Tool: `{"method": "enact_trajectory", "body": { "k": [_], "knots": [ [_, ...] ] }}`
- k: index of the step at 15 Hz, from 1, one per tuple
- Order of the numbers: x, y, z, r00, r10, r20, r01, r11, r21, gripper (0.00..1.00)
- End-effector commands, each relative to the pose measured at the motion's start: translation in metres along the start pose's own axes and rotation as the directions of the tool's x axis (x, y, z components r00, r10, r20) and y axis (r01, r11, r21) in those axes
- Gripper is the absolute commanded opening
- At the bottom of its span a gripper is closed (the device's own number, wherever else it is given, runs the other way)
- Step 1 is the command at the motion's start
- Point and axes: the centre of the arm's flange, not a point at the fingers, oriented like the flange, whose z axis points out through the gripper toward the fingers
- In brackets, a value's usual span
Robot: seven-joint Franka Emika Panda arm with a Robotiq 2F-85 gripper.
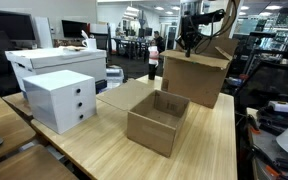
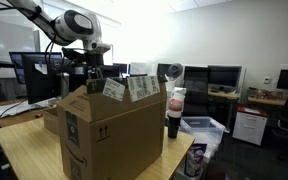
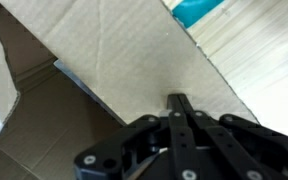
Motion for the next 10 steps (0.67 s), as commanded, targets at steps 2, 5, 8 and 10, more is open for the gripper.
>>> {"method": "enact_trajectory", "body": {
  "k": [2,5,8,10],
  "knots": [
    [0.016,0.024,-0.027,0.999,0.038,-0.035,-0.037,0.999,0.016,0.05],
    [0.031,0.043,-0.019,0.995,0.094,-0.010,-0.094,0.996,0.009,0.05],
    [0.040,0.059,-0.006,0.990,0.137,0.019,-0.137,0.991,-0.016,0.05],
    [0.044,0.070,0.002,0.986,0.163,0.036,-0.162,0.986,-0.033,0.05]
  ]
}}
